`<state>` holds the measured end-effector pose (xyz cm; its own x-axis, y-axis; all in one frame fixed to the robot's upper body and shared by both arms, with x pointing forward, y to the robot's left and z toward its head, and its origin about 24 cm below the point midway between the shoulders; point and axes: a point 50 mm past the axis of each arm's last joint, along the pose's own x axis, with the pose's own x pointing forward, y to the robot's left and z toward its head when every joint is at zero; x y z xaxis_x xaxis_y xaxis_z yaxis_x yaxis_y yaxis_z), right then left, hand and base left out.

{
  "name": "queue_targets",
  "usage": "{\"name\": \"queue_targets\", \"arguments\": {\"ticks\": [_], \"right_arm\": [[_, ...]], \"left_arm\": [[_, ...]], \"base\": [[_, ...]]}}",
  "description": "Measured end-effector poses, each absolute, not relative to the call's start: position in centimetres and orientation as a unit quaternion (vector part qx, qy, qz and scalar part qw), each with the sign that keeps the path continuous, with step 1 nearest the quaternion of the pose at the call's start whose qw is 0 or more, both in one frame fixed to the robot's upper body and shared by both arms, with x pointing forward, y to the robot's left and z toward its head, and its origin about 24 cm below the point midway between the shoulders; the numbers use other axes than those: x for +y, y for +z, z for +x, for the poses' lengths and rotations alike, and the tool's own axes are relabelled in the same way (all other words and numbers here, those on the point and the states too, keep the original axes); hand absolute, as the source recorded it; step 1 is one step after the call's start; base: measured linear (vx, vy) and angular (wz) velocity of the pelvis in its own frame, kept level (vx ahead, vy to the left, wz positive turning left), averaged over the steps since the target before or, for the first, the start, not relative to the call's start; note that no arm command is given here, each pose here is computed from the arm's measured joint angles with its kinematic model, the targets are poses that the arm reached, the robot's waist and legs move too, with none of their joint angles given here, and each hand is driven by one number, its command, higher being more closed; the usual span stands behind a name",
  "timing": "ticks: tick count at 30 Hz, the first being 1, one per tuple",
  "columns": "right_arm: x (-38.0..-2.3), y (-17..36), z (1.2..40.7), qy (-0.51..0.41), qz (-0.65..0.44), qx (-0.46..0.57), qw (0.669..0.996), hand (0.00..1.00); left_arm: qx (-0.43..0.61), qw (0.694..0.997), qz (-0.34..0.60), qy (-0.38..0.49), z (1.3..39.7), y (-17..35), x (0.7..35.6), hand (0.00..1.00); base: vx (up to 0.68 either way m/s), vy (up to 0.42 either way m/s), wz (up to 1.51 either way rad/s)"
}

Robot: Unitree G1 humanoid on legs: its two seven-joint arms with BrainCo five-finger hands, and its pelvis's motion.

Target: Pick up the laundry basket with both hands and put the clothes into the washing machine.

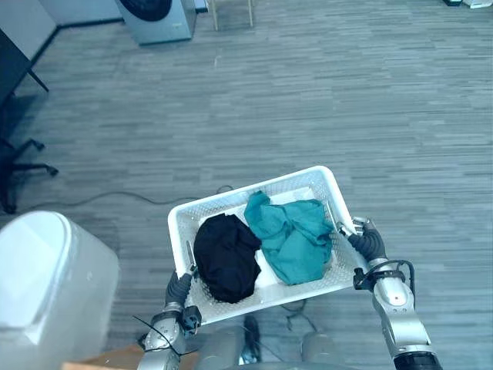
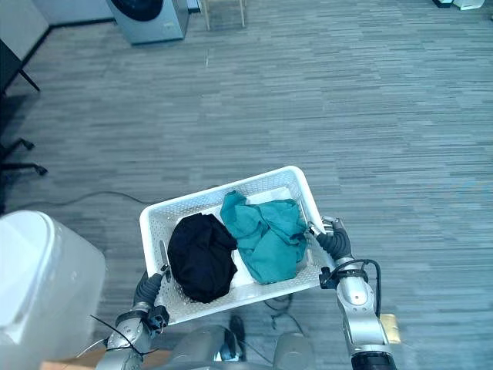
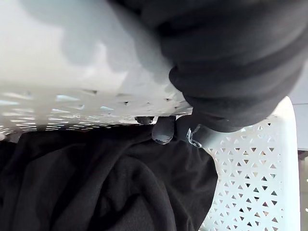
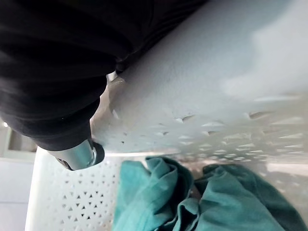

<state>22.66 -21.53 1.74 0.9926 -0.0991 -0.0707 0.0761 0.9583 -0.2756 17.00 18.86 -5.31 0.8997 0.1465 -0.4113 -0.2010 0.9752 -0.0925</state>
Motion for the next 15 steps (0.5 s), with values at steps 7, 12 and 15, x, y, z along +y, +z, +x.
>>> {"name": "queue_targets", "arguments": {"ticks": [7,12,15], "right_arm": [[-21.7,0.6,21.4,-0.079,-0.102,0.062,0.990,1.00],[-23.0,1.0,19.6,-0.124,-0.097,0.061,0.986,1.00],[-24.0,2.0,18.6,-0.134,-0.122,0.056,0.982,1.00]], "left_arm": [[0.192,0.979,-0.034,0.060,18.2,-4.5,19.1,1.00],[0.184,0.982,-0.044,0.026,19.2,-4.2,17.2,1.00],[0.193,0.979,-0.057,0.012,19.2,-4.3,15.9,1.00]], "base": [[0.39,0.081,0.02],[0.55,-0.077,-0.01],[0.58,-0.153,0.20]]}}
